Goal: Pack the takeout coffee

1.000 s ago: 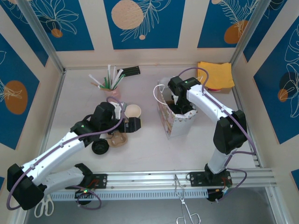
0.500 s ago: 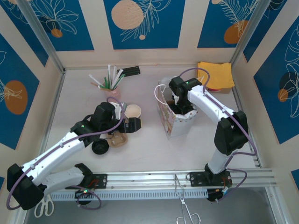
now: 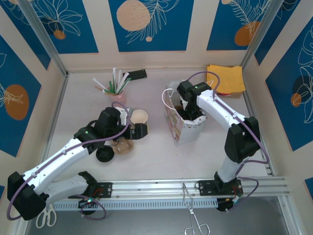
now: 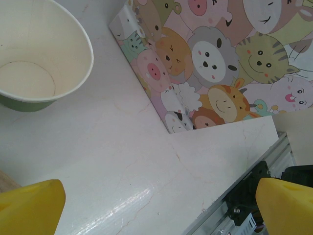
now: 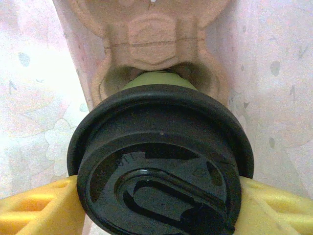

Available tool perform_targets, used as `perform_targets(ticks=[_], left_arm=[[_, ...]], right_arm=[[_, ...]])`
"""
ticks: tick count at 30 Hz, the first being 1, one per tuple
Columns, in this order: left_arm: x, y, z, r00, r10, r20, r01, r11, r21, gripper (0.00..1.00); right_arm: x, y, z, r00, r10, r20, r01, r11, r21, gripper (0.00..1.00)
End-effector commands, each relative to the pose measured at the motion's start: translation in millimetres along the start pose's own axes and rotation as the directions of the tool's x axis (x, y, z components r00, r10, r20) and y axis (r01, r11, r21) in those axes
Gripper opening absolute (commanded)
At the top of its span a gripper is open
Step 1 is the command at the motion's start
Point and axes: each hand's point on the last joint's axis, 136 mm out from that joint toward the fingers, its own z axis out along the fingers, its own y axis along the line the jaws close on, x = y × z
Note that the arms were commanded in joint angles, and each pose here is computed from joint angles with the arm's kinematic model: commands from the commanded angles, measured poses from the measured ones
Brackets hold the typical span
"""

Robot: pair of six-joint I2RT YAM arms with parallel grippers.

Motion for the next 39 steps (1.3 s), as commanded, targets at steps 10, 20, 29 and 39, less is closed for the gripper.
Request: perform_targets(ticks=[10, 20, 29, 39], left_arm=[[7, -6, -2, 1.000, 0.005, -0.024, -0.004, 1.000, 0.020, 1.00], [6, -8, -3, 1.000, 0.005, -0.022, -0.005, 1.000, 0.021, 1.00], [6, -8, -5, 1.000, 0.008, -0.022, -0.007, 1.000, 0.019, 1.00], [7, -7, -6, 1.000, 0.008, -0.021, -0.007, 1.000, 0.016, 1.00]], right_arm=[[6, -5, 20, 0.999, 0.004, -0.054, -0.003, 1.000, 0.009, 0.69], [7, -4, 30, 0.998, 0.009, -0.069, -0.009, 1.000, 0.005, 0.69], [11, -5, 46, 0.995, 0.013, -0.101, -0.012, 1.000, 0.010, 0.69], [14, -7, 59, 0.992, 0.019, -0.123, -0.017, 1.000, 0.016, 0.69]])
